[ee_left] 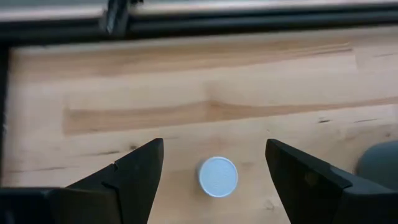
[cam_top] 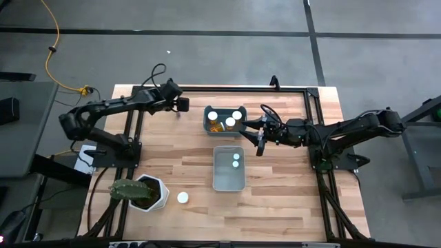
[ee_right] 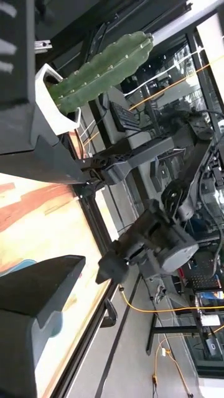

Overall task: Pick and place medicine bottles into bin by pill shape (circle, oval)
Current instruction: Put the blue capsule bottle into the blue bin

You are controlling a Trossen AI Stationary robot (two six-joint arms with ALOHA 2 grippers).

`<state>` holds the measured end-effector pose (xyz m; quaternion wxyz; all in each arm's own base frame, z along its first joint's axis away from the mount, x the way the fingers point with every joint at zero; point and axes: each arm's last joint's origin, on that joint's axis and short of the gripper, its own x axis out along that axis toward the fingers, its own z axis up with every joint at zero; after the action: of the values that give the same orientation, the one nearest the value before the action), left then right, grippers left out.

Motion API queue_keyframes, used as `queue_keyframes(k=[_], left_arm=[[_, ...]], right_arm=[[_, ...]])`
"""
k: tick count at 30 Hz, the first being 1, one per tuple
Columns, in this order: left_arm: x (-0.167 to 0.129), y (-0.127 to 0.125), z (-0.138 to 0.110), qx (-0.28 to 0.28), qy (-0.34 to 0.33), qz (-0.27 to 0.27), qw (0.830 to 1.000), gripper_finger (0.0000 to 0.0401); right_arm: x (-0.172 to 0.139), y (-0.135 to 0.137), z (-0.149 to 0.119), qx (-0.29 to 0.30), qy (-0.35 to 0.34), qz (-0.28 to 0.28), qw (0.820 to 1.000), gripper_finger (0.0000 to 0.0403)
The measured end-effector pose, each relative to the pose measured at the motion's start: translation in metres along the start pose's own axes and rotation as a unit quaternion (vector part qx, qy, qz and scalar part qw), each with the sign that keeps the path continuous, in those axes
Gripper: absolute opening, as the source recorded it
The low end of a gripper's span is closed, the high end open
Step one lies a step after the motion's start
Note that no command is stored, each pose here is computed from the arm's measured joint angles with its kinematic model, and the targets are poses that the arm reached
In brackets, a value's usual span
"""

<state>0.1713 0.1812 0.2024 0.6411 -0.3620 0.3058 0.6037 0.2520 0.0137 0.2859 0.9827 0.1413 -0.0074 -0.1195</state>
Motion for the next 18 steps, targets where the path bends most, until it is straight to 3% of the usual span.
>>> queue_keyframes(k=[9,18], left_arm=[[0.030,-0.004,-0.008,-0.009,0.062,0.012,0.998,0.0270],[0.039,-0.006,-0.013,-0.012,0.084,0.014,0.996,0.0269]], right_arm=[[0.000,0.000,-0.001,-0.004,0.007,-0.002,1.000,0.0193],[0.000,-0.001,-0.004,-0.008,0.019,-0.005,1.000,0.0193]])
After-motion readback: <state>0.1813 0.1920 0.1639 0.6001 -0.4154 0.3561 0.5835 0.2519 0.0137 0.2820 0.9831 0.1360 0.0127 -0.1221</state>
